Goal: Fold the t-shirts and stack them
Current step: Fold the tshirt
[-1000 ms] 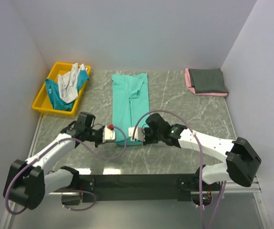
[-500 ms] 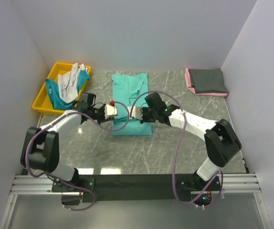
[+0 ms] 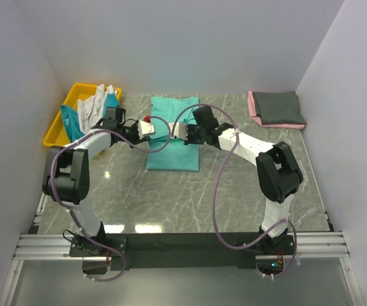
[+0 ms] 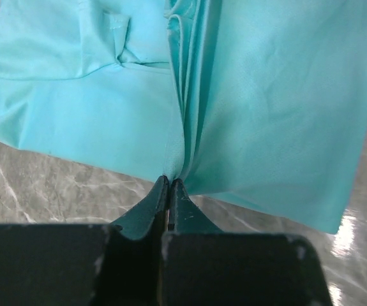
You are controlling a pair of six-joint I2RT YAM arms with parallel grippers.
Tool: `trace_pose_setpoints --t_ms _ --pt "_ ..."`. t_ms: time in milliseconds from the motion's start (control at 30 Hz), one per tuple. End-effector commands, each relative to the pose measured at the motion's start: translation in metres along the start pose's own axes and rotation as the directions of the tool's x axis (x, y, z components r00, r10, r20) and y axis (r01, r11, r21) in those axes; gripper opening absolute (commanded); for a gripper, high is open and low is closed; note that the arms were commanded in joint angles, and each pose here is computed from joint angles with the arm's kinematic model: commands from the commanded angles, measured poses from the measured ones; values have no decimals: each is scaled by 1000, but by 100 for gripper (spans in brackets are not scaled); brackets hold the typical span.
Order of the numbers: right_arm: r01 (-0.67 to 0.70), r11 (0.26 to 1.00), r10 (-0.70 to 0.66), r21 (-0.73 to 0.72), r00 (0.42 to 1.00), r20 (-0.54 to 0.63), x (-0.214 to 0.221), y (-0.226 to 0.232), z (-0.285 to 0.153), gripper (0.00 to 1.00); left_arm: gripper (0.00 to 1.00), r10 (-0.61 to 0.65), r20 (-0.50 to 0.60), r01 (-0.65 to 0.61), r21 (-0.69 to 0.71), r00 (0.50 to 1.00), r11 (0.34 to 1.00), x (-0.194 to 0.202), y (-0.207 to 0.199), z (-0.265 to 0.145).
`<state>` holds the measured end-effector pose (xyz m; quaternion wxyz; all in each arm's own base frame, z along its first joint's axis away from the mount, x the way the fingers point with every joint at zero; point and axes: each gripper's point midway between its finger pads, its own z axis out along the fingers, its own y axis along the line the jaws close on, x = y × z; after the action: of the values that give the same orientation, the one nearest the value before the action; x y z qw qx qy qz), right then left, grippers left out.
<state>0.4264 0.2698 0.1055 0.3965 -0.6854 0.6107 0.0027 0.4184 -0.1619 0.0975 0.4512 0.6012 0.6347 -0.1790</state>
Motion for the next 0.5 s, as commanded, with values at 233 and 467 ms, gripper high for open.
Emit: trace_pose_setpoints --t_ms 233,467 --pt "6 997 -9 82 999 34 -1 -54 20 0 1 29 32 -26 -79 999 997 2 56 9" --pt "8 996 -10 94 1000 17 9 -64 41 0 1 3 19 -2 -92 1000 996 12 77 23"
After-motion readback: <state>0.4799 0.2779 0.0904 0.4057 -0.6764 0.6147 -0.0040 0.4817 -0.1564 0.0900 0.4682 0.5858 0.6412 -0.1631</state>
